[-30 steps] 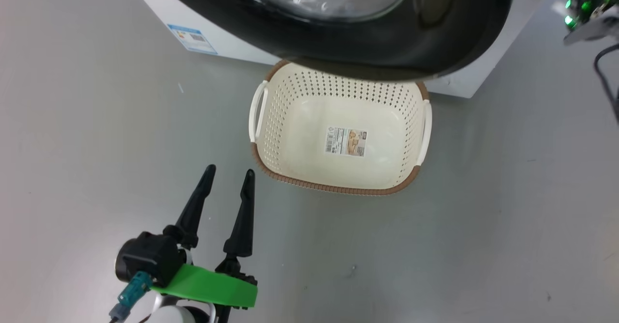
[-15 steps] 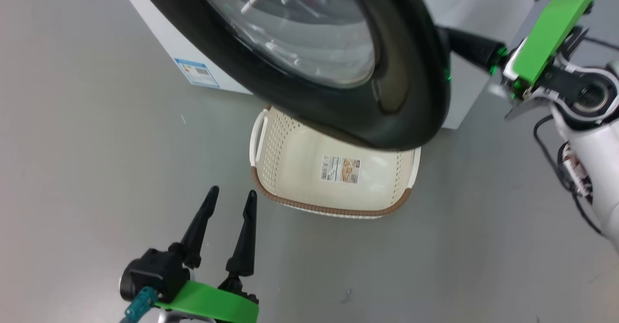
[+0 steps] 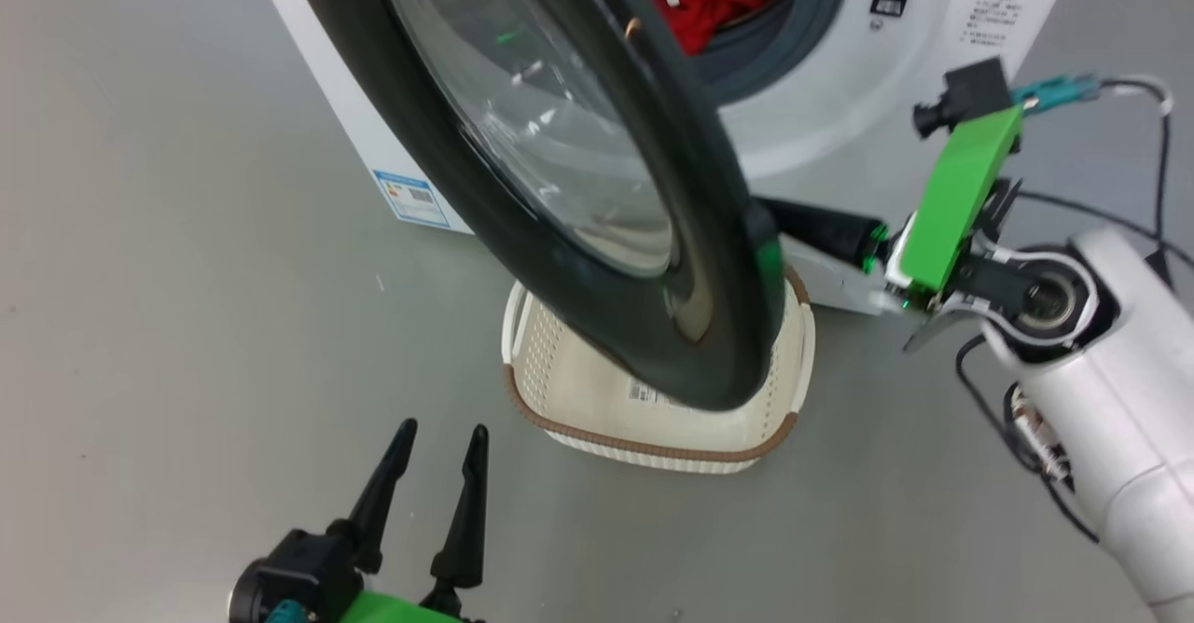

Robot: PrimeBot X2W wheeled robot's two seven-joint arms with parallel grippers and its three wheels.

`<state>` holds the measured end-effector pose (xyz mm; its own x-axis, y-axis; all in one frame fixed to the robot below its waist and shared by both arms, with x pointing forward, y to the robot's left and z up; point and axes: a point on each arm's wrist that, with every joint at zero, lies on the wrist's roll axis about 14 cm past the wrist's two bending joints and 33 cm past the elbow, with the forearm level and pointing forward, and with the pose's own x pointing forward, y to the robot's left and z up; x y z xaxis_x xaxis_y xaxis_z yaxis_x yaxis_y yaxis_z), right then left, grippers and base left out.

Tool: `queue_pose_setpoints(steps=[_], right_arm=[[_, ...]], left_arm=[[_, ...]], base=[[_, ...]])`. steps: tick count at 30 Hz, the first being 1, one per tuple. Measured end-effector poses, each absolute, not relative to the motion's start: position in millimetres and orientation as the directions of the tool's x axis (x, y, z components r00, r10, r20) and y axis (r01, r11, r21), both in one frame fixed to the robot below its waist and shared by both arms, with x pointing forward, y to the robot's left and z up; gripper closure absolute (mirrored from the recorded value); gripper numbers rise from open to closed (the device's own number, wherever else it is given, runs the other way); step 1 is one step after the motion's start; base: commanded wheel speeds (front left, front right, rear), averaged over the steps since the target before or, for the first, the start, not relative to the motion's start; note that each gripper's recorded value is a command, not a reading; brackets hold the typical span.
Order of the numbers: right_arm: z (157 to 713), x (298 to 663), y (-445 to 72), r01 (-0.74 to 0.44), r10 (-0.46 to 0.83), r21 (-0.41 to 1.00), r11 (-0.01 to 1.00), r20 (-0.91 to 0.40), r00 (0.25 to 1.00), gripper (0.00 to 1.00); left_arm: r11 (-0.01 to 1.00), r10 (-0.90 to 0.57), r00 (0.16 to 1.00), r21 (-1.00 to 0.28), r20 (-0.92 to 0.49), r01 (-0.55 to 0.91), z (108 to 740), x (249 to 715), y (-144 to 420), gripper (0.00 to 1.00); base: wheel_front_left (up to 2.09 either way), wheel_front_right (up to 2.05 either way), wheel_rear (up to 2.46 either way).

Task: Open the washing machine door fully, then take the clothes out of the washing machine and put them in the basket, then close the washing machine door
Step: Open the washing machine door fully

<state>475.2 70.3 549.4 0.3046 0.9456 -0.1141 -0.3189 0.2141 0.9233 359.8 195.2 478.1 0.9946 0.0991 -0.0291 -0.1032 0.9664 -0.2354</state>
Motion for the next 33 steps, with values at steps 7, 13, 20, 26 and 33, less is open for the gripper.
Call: queue_pose_setpoints(steps=[7,13,20,26,33], right_arm=[[551,447,88,-0.326,0.964,0.926,0.191,-0.114,0.242,1.00],[552,425,105,-0.334,0.976,0.927,0.168,-0.109,0.188,1.00],[554,398,129,-0.353,0.989,0.925,0.137,-0.106,0.106,1.00],[554,386,143,-0.364,0.993,0.923,0.121,-0.109,0.055,1.00],[555,369,164,-0.383,0.994,0.918,0.098,-0.111,-0.013,1.00]], left_arm=[[0.963,0.128,0.992,-0.238,-0.015,-0.127,483,344,204,0.00],[0.958,0.164,0.986,-0.235,-0.017,-0.164,483,327,213,0.00],[0.952,0.201,0.980,-0.237,-0.002,-0.195,487,314,223,0.00],[0.941,0.246,0.969,-0.237,-0.008,-0.240,486,300,235,0.00],[0.928,0.299,0.954,-0.234,0.000,-0.290,489,288,249,0.00]], base=[[0.00,0.00,0.00],[0.00,0.00,0.00],[0.00,0.00,0.00],[0.00,0.00,0.00],[0.00,0.00,0.00]])
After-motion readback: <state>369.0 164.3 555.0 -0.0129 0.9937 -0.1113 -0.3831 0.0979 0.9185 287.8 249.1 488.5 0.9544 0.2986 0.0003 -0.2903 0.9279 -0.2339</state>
